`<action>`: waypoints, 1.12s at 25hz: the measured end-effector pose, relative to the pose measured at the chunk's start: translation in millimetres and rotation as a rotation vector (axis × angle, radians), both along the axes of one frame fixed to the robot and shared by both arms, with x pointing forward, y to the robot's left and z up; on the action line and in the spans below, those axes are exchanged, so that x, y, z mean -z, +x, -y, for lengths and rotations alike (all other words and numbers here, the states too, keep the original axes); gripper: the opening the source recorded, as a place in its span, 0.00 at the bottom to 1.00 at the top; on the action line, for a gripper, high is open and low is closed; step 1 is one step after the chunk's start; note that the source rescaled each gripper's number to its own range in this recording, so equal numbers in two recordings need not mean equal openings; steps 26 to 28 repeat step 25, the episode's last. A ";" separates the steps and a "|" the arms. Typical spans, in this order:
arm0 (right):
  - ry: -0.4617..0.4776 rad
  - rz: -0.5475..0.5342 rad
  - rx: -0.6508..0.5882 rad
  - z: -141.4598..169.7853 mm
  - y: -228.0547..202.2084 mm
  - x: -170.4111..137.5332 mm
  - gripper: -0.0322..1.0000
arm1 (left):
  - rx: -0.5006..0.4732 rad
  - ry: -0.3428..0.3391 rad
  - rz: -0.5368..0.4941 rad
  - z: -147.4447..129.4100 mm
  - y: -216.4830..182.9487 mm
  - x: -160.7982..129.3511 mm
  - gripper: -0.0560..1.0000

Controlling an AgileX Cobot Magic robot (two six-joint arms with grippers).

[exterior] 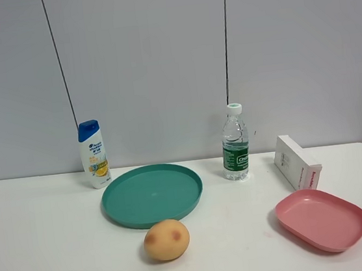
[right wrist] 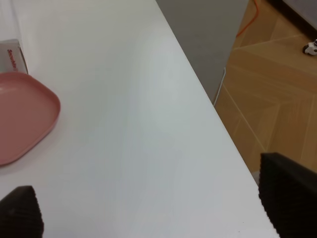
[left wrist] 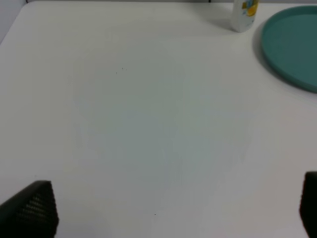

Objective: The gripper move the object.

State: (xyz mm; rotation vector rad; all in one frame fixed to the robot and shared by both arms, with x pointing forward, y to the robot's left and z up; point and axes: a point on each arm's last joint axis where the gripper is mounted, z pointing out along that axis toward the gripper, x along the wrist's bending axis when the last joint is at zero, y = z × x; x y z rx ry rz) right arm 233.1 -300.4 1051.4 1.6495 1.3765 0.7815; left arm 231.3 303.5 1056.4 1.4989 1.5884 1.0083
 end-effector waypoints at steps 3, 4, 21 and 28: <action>0.000 0.000 0.000 0.0 0.0 0.0 0.85 | 0.000 0.000 0.000 0.0 0.0 0.0 1.00; 0.000 0.000 0.000 0.0 0.0 0.0 0.85 | 0.000 0.000 0.000 0.0 0.0 0.0 1.00; 0.000 0.000 0.000 0.0 0.0 0.0 0.85 | 0.000 0.000 0.000 0.0 0.0 0.0 1.00; 0.000 0.000 0.000 0.0 0.0 0.0 0.85 | 0.000 0.000 0.000 0.0 0.0 0.0 1.00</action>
